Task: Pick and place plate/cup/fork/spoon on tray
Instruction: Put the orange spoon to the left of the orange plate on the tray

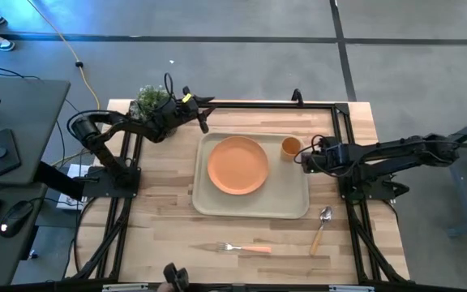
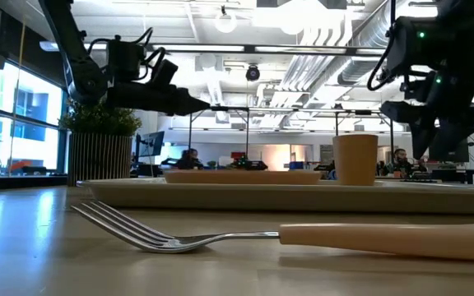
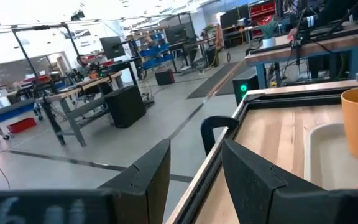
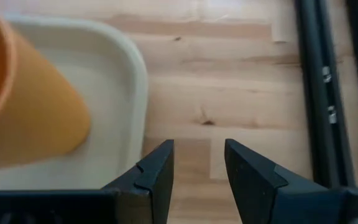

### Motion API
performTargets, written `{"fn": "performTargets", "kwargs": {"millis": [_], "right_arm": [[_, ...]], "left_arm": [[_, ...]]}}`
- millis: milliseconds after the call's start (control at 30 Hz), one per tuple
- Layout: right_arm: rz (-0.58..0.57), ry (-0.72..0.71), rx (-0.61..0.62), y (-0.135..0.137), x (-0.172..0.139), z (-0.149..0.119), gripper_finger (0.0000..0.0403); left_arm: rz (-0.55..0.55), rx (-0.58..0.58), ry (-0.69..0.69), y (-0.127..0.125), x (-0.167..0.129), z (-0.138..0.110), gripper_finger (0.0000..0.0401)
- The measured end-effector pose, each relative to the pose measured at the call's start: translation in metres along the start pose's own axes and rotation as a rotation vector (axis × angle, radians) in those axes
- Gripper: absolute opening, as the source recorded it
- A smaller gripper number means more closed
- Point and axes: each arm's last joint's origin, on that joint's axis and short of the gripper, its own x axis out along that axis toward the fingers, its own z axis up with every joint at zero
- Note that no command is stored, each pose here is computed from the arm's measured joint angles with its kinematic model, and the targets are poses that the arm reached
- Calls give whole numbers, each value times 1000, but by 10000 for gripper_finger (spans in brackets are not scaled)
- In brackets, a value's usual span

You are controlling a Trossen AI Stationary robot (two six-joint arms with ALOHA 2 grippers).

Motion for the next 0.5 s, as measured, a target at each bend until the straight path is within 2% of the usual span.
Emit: {"fn": "performTargets", "kwargs": {"millis": [267,400,500], "right_arm": [[-48,-62,-10,-4,4,5,135],[-35,-79,-13,0,0,12,135],[-51,-111,8,0,0,19,135]], "left_arm": [[50,-2,-95,10,-3,10,133],[18,-13,-126,12,-9,20,133],[35,-29,-156,16,-13,28,133]]}}
